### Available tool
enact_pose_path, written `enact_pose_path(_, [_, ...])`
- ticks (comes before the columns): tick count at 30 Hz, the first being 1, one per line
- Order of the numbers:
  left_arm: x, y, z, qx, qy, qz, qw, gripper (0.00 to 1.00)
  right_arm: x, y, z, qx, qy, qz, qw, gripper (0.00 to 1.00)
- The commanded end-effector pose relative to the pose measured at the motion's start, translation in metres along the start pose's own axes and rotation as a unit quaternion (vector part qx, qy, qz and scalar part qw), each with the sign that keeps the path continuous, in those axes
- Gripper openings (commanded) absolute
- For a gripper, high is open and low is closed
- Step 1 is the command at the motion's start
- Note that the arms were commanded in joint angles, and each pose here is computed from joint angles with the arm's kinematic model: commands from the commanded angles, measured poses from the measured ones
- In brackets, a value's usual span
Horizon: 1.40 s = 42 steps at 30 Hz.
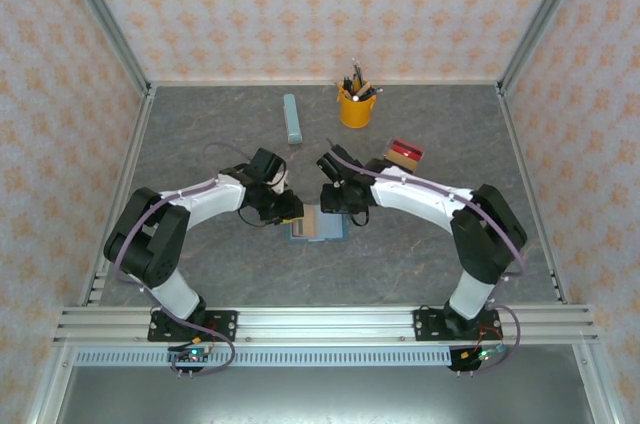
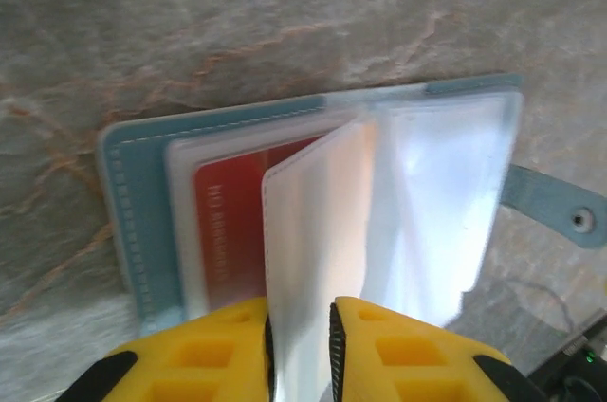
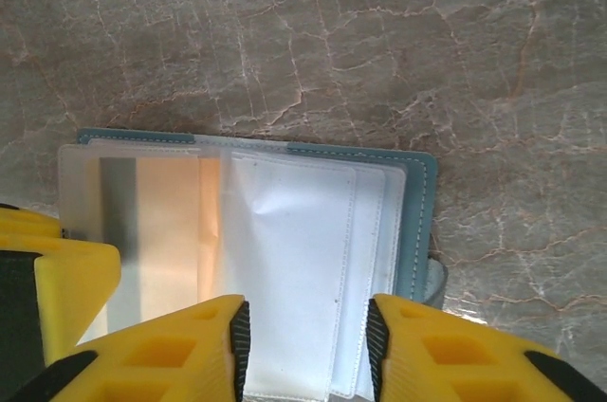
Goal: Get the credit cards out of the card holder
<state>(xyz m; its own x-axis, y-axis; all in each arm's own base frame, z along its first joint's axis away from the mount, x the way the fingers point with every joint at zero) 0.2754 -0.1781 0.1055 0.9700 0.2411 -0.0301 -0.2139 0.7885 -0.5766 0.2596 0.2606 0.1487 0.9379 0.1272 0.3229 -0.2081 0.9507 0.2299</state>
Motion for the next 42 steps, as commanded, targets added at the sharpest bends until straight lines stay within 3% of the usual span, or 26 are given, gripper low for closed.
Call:
enact_pose_path(1, [0.000,-0.023,0.009,-0.070,0.001,-0.011,0.997,0.31,0.011,-0.001,0.018,0.010,-0.062,-0.029,0.998,0.41])
enact_pose_path(12, [-0.011,-0.065,0.009,-0.145,0.009,-0.025,0.989,0.44,0.007,-0.019,0.051,0.023,-0.161,-0.078,0.984,0.51])
enact_pose_path(17, [-0.012,-0.072,-0.003,-0.134,0.013,-0.031,0.990,0.47,0.002,-0.032,0.060,0.027,-0.194,-0.097,0.976,0.54])
enact_pose_path(25, [-0.005,-0.062,-0.005,-0.101,0.008,-0.032,0.994,0.48,-0.005,-0.034,0.062,0.035,-0.193,-0.077,0.978,0.56])
enact_pose_path(29, [-0.003,-0.058,-0.007,-0.102,0.005,-0.026,0.994,0.46,-0.005,-0.031,0.060,0.045,-0.182,-0.068,0.980,0.53])
enact_pose_path(35, [0.000,-0.053,-0.029,-0.104,0.023,-0.008,0.994,0.35,-0.006,-0.029,0.054,0.042,-0.160,-0.070,0.984,0.48])
enact_pose_path(42, [-0.001,-0.045,-0.045,-0.061,0.038,-0.007,0.997,0.25,-0.009,-0.030,0.047,0.030,-0.134,-0.083,0.987,0.42])
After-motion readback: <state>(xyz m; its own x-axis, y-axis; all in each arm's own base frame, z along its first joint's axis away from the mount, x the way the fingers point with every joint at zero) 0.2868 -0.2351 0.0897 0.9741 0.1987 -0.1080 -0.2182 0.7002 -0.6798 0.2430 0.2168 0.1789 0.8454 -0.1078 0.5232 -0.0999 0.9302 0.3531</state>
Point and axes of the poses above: each hand's point on the last joint's axis, 136 mm out from that joint toward the fingers, its own z axis back along the fingers, its own y axis along the line the jaws close on, x = y × z, the point moved 7 cm from there along z, back along the fingers, and after that the axes turned 6 degrees about z, right-handed, at the moved point
